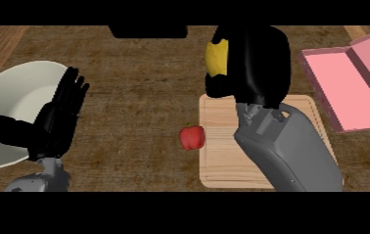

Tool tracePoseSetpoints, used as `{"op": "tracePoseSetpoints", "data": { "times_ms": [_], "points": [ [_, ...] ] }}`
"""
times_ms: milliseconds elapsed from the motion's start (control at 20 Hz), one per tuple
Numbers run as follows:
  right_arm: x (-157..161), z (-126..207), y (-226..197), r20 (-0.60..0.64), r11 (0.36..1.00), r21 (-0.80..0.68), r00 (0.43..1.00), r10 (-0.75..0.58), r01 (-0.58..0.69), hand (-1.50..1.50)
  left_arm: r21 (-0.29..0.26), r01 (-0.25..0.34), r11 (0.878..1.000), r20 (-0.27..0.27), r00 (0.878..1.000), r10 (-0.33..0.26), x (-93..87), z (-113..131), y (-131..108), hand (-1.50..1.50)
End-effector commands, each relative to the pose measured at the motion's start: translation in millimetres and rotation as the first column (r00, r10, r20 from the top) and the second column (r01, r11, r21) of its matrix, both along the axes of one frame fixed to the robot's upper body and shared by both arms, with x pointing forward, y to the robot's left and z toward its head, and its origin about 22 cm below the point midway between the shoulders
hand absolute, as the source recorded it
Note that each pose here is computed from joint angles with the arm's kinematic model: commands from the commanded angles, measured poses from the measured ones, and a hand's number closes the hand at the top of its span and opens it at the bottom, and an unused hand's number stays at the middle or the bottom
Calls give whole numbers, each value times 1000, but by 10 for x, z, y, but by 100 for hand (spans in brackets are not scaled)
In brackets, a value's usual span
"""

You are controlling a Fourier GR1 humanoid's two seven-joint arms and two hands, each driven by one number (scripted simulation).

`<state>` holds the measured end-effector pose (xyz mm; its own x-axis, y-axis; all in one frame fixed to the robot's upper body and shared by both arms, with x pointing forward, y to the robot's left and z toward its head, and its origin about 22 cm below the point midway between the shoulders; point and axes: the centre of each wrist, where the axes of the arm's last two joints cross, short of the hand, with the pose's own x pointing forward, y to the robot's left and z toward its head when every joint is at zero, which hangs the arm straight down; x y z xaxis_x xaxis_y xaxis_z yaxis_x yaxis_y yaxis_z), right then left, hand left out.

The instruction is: Pick the lemon from the cutting board and place it in the cardboard box

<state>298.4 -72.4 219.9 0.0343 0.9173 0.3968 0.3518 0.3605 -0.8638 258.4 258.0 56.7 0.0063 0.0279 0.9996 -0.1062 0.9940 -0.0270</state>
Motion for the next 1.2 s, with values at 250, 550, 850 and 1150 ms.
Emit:
{"op": "tracePoseSetpoints", "data": {
  "times_ms": [250, 550, 850, 1150],
  "points": [
    [363, 349, -560, -6, 981, 74, 983, -181, 181, 150, -1, 3, 1000, -7, 1000, -3, 63, -91, 60, 0],
    [554, 172, -1258, 24, 963, 53, 964, -266, 265, 150, -1, 4, 1000, -14, 1000, -4, -20, 34, 141, 0],
    [762, 27, -1911, 19, 930, -46, 931, -363, 364, 150, -12, -13, 1000, -30, 999, 12, 7, -61, 83, 0],
    [876, -98, -2526, -12, 921, -134, 928, -371, 366, 150, 12, -10, 1000, -14, 1000, 10, -11, 25, 97, 0]
  ]
}}
